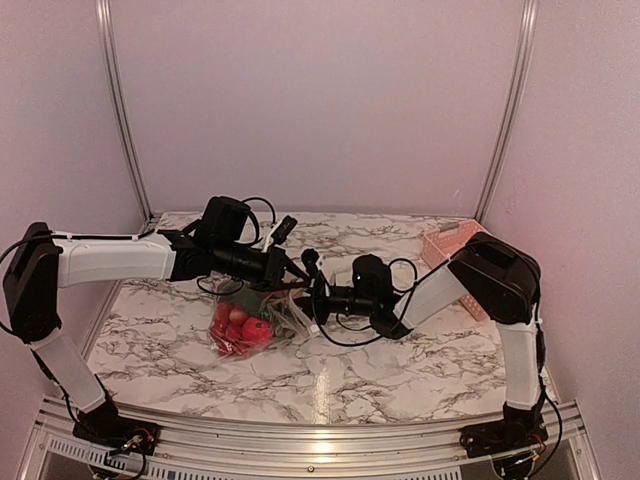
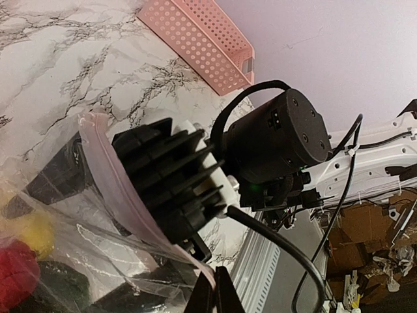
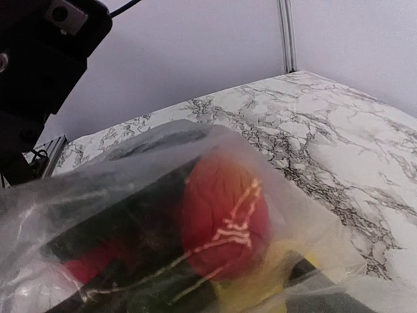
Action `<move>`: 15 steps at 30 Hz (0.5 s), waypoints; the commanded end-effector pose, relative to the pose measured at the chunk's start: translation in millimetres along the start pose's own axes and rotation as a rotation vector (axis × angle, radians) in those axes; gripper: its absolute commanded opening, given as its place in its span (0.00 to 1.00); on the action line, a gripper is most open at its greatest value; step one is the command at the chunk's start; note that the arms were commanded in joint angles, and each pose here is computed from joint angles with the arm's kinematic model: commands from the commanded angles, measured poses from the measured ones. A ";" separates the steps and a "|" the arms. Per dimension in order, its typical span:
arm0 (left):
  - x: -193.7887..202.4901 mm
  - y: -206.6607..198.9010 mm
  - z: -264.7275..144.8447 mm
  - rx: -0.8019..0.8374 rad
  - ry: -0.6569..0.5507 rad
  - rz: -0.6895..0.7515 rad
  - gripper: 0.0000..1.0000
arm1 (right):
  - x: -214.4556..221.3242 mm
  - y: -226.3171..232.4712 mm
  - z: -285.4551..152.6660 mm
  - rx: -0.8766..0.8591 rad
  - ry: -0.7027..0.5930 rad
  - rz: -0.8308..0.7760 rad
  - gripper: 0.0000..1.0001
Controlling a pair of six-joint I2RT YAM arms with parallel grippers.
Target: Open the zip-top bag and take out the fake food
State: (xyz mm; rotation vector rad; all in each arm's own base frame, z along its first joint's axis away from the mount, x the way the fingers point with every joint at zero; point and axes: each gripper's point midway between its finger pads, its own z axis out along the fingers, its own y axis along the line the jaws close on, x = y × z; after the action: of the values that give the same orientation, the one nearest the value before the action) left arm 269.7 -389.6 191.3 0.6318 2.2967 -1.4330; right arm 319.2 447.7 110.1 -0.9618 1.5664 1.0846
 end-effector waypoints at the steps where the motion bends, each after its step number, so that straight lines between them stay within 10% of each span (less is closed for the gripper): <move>1: -5.2 -15.4 -4.7 0.055 0.004 0.029 0.00 | -2.8 -3.6 15.4 -0.003 -0.026 0.024 0.96; 15: -0.8 -16.0 -4.5 0.058 0.019 0.029 0.00 | -12.3 -0.6 29.3 -0.059 -0.115 0.075 0.69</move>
State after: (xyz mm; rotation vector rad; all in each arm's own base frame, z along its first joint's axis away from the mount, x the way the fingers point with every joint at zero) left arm 272.4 -385.6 190.4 0.6230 2.3050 -1.4386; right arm 333.7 469.5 114.7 -0.8776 1.5202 1.1590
